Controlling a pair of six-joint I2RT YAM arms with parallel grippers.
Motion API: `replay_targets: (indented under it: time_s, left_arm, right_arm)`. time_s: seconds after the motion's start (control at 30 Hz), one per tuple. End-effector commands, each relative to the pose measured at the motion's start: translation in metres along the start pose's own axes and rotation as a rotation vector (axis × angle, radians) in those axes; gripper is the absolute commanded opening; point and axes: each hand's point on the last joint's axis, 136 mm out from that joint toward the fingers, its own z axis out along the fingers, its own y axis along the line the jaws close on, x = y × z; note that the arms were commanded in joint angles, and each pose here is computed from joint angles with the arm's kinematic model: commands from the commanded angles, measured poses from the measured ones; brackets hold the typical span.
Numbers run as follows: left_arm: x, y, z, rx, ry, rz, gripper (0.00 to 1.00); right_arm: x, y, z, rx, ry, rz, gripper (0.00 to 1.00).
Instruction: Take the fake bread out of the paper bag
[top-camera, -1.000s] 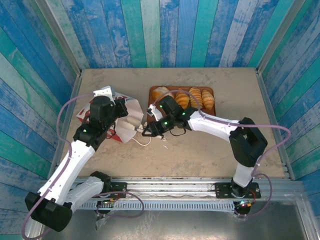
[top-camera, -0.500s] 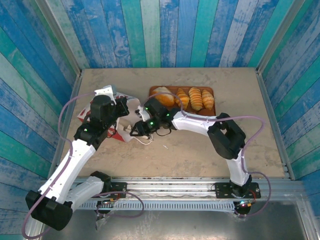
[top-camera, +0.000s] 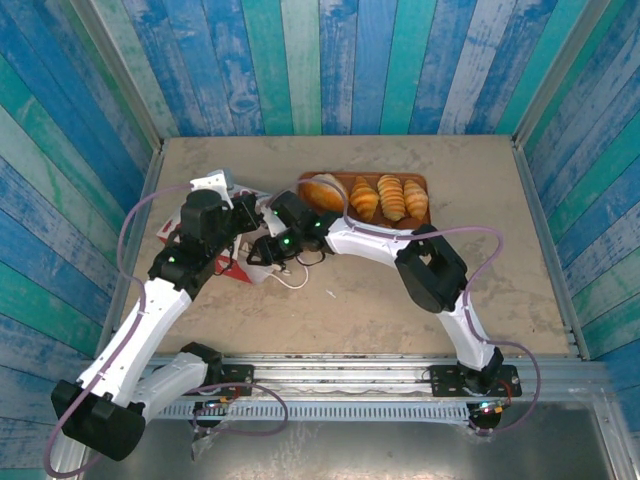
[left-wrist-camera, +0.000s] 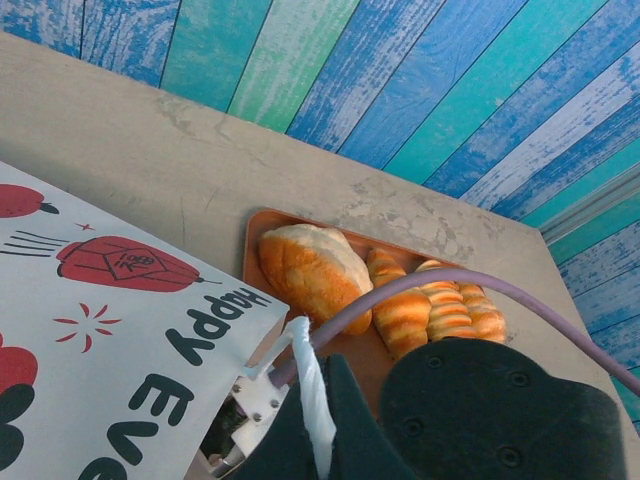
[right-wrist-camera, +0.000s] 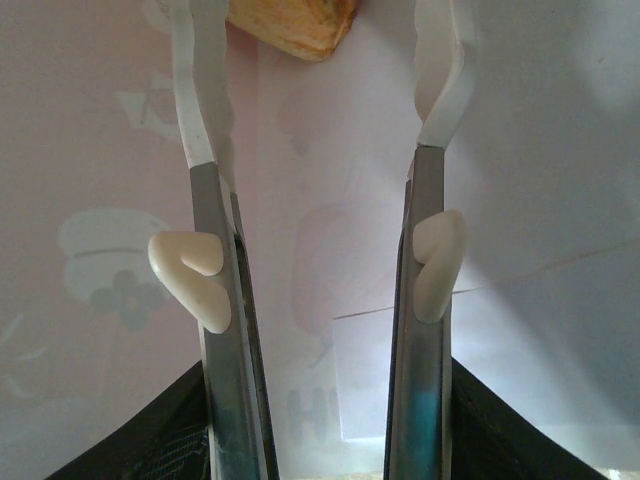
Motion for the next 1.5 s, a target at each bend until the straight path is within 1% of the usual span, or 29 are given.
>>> replay_targets:
  time_s: [0.0,0.13,0.3,0.4,0.47,0.57,0.7,0.97,1.23,1.3,1.47]
  left_arm:
    - [-0.011,-0.012,0.0,0.043,-0.026,-0.011,0.0]
    - [-0.01,-0.013,0.001,0.047,-0.019,-0.01,0.0]
    - [-0.011,-0.015,0.001,0.056,-0.018,-0.012,0.0]
    - [-0.011,-0.016,0.001,0.059,-0.018,-0.011,0.0]
    - [-0.011,-0.016,0.001,0.059,-0.017,-0.01,0.0]
    - [-0.011,-0.015,0.001,0.057,-0.017,-0.012,0.0]
    - [-0.012,-0.015,0.0,0.058,-0.022,-0.014,0.0]
    - [-0.01,-0.016,-0.001,0.066,-0.016,-0.016,0.0]
    - [-0.011,-0.018,-0.003,0.077,-0.017,-0.011,0.0]
    - [-0.011,-0.018,-0.003,0.075,-0.016,-0.011,0.0]
    - [-0.01,-0.016,-0.004,0.069,-0.019,-0.01,0.0]
  right_arm:
    - [-0.01,0.005,0.002,0.013,-0.018,-0.028,0.52]
    - [-0.015,0.0,0.005,0.044,-0.024,-0.038,0.53]
    - [-0.014,-0.004,0.013,0.061,-0.004,-0.05,0.56]
    - [-0.015,-0.003,0.02,0.05,0.003,-0.06,0.57]
    - [-0.014,0.004,0.025,0.016,0.017,-0.077,0.57]
    - [-0.011,0.007,0.03,0.016,0.026,-0.1,0.57]
    - [-0.01,0.011,0.035,-0.007,0.029,-0.087,0.58]
    - [-0.019,0.001,0.039,0.056,0.004,-0.083,0.6]
    - [-0.018,0.006,0.052,0.016,0.054,-0.117,0.61]
    - [-0.018,0.009,0.053,0.003,0.062,-0.122,0.61]
    - [-0.018,0.012,0.05,-0.005,0.063,-0.135,0.55]
